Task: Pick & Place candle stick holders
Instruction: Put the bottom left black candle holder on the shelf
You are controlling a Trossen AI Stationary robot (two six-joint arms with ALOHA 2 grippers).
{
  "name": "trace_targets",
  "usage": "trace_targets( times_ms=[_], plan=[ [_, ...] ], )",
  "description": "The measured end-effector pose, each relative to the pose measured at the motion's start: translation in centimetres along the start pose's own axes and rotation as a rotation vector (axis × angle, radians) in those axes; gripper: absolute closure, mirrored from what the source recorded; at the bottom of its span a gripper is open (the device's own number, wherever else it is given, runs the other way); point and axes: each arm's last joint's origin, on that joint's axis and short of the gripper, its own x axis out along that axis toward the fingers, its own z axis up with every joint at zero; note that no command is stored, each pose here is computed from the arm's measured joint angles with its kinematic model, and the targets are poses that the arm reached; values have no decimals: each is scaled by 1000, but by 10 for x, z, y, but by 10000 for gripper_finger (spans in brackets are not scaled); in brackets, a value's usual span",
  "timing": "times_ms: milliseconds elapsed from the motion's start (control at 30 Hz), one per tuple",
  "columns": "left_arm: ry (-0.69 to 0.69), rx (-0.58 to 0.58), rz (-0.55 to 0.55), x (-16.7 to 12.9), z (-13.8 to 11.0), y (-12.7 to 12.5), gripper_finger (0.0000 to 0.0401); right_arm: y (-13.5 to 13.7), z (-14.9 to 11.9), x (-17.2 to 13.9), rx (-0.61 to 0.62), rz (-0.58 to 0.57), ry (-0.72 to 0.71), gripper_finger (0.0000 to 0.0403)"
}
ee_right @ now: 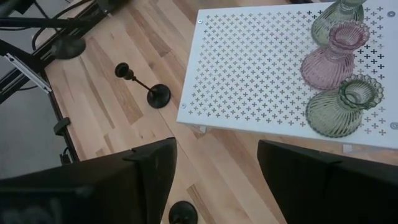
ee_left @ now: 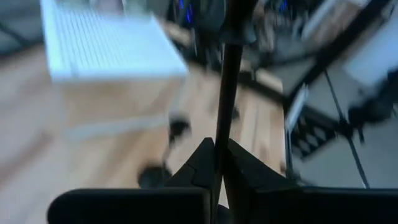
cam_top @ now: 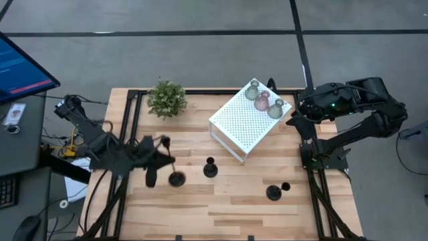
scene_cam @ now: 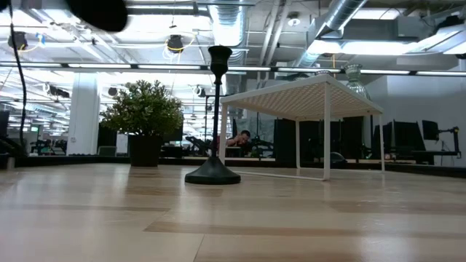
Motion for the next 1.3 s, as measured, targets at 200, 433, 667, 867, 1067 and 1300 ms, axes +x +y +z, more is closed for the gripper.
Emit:
trace_targets(
  times_ms=[200,433,667,867,1067,1300],
  plan=[
    [-242,83,75,6,54,6,389,0,0,0,0,-6,-5,186],
    [-456,144,216,20,102,32,389,-1,1,0,0,-24,-19,186],
    [-395,194,198,73,132,59,389,-1,1,0,1,-24,-19,186],
    [-310,266,166,124,148,71,389,-1,1,0,1,-24,-19,186],
    [-254,326,205,154,152,83,389,-1,1,0,4,-23,-20,186],
    [-158,348,257,168,145,100,389,0,1,0,4,-21,-22,186]
  ],
)
